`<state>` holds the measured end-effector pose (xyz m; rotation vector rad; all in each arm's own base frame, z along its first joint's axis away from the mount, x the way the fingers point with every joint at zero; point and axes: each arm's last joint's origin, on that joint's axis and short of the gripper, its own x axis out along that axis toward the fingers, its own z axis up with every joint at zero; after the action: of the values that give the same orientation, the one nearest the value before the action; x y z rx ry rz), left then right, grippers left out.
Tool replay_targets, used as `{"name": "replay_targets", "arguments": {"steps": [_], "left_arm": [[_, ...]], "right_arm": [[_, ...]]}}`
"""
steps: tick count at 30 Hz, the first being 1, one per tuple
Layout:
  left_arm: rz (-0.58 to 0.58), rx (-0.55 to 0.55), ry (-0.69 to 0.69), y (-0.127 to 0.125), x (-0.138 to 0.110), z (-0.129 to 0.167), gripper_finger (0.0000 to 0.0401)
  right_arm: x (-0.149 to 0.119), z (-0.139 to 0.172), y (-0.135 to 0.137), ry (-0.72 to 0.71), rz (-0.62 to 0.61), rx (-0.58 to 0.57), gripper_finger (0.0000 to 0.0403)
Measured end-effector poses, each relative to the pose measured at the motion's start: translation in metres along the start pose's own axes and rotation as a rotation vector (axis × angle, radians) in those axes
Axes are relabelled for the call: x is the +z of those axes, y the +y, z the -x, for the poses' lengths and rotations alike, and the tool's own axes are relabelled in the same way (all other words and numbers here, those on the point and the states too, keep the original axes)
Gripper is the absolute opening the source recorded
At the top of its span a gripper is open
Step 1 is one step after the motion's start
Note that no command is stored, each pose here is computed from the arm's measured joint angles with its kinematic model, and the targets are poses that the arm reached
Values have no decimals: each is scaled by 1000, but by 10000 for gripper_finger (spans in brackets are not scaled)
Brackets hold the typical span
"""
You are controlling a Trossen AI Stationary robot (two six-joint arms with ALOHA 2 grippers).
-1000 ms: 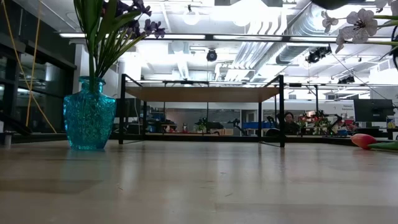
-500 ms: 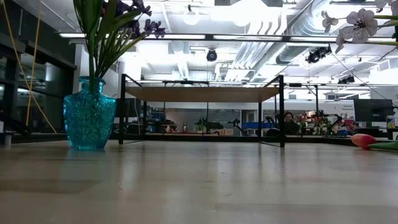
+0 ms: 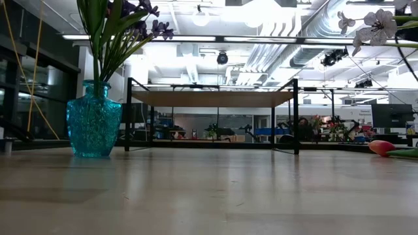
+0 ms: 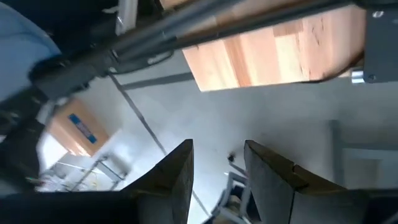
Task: Pick and place flowers into a vace then onto a shelf
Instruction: Adjust the vases
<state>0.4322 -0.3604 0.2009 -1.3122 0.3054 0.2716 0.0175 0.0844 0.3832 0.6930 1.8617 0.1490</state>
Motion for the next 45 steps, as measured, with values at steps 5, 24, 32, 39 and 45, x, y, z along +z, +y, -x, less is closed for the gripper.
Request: {"name": "replay_targets", "arguments": {"steps": [5,24,32,39,45], "left_arm": [[-1,-3,3,0,0,0,95],[-36,6,89,0,-2,0,95],[-39,8,141,0,-5,1,95],[-59,6,168,1,-9,4,95],[-53,1,188,0,-9,3,95]], "right_arm": [[-18,-19,15,19,57,-69,133],[-62,-100,37,-190,230,-366,133],[-66,-130,27,-280,247,-535,133],[-47,-162,-11,-282,198,-711,133],[-33,-144,-25,-349,228,-721,133]]}}
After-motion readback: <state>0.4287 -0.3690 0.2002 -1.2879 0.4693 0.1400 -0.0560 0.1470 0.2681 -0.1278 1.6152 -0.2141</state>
